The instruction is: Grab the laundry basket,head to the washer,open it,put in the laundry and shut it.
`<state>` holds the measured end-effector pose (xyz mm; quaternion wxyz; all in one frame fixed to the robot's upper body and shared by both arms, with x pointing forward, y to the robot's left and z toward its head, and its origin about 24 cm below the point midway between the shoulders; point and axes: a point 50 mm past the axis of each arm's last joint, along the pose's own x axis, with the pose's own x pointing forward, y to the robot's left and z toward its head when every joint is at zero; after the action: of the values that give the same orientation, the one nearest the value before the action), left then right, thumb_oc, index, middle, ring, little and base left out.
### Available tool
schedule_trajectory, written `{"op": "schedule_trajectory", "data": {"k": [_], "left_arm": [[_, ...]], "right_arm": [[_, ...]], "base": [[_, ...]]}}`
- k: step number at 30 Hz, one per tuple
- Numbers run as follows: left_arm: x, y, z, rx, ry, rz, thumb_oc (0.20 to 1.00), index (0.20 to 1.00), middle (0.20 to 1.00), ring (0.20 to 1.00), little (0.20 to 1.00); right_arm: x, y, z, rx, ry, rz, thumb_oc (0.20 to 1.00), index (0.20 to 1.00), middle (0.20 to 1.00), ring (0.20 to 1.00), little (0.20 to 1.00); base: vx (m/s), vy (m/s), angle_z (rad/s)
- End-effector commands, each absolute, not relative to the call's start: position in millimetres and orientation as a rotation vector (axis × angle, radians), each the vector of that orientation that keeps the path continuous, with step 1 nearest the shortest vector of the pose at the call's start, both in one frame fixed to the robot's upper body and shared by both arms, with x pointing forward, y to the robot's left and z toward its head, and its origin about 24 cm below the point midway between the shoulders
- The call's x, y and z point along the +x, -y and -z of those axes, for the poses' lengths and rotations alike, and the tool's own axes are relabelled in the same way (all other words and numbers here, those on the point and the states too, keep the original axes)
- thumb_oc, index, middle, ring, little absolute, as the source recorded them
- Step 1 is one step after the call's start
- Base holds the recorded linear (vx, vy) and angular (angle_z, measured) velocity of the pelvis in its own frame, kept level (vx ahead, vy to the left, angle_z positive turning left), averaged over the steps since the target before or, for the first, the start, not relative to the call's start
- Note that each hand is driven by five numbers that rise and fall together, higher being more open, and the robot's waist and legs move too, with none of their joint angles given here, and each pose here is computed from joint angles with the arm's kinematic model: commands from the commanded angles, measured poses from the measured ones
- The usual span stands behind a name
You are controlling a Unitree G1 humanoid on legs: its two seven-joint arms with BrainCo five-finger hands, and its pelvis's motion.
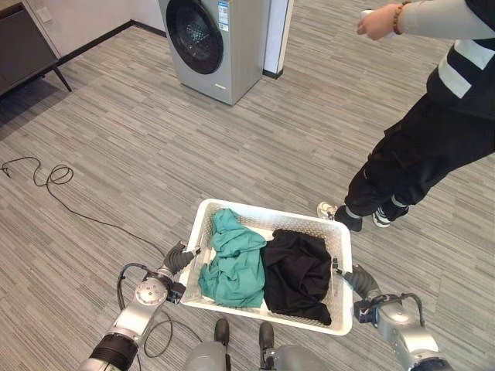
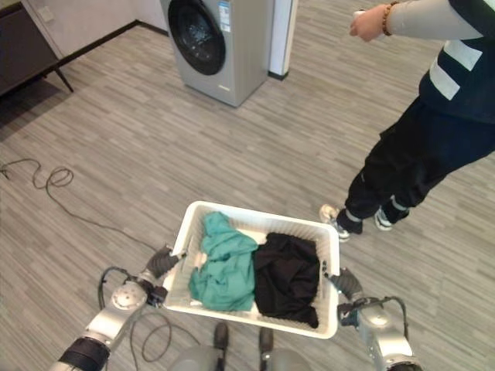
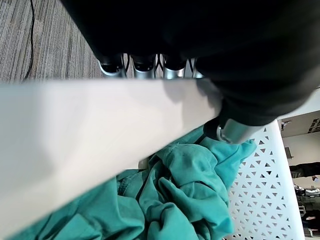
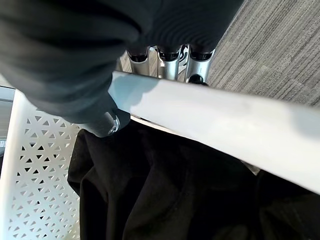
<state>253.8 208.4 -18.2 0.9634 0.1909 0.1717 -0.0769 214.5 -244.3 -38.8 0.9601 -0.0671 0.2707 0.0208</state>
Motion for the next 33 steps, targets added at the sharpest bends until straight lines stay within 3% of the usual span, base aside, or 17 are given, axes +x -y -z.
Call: {"op": "schedule_trajectory", "data": {"k": [1,3,4,12,19,25,33], "left_arm": [[260,-256,1,0.417,-0.302,-0.046,0.200,0.200,0.200,0.200,0.200],[259,-257,1,0.415,-0.300,-0.051,0.200,0.200,0.200,0.200,0.200],[166,-219,99,0.212,-0.699,-0.063,0.200,0.200,0.200,0.200,0.200],[164,-227,97,0.209,-0.695,-0.112,0.200,0.200,0.200,0.200,0.200],[171,-244,79,0.190,-0.602,-0.210,0.200,0.200,0.200,0.200,0.200],[175,-257,65,0.228,-0.550,-0.238,0.200,0.200,0.200,0.200,0.200],[218,-268,7,0.360,-0.282,-0.235,0.200,0.200,0.200,0.200,0.200]], "right_arm": [[223,284,3,-0.208,-0.363,0.074,0.200,0.200,0.200,0.200,0.200],[223,287,2,-0.214,-0.360,0.087,0.200,0.200,0.200,0.200,0.200],[156,248,117,0.021,-0.845,0.193,0.200,0.200,0.200,0.200,0.200],[168,251,105,0.003,-0.765,0.198,0.200,0.200,0.200,0.200,0.200],[196,269,56,-0.078,-0.513,0.223,0.200,0.200,0.200,0.200,0.200],[197,283,34,-0.154,-0.439,0.240,0.200,0.200,0.200,0.200,0.200],[206,307,-12,-0.235,-0.263,0.270,0.200,0.200,0.200,0.200,0.200]], "base": [[0.04,0.063,-0.08],[0.01,0.030,-0.12],[0.01,0.012,-0.10],[0.02,0.018,-0.07],[0.03,0.097,0.07],[0.11,0.182,0.04],[0.31,0.062,0.36]]}}
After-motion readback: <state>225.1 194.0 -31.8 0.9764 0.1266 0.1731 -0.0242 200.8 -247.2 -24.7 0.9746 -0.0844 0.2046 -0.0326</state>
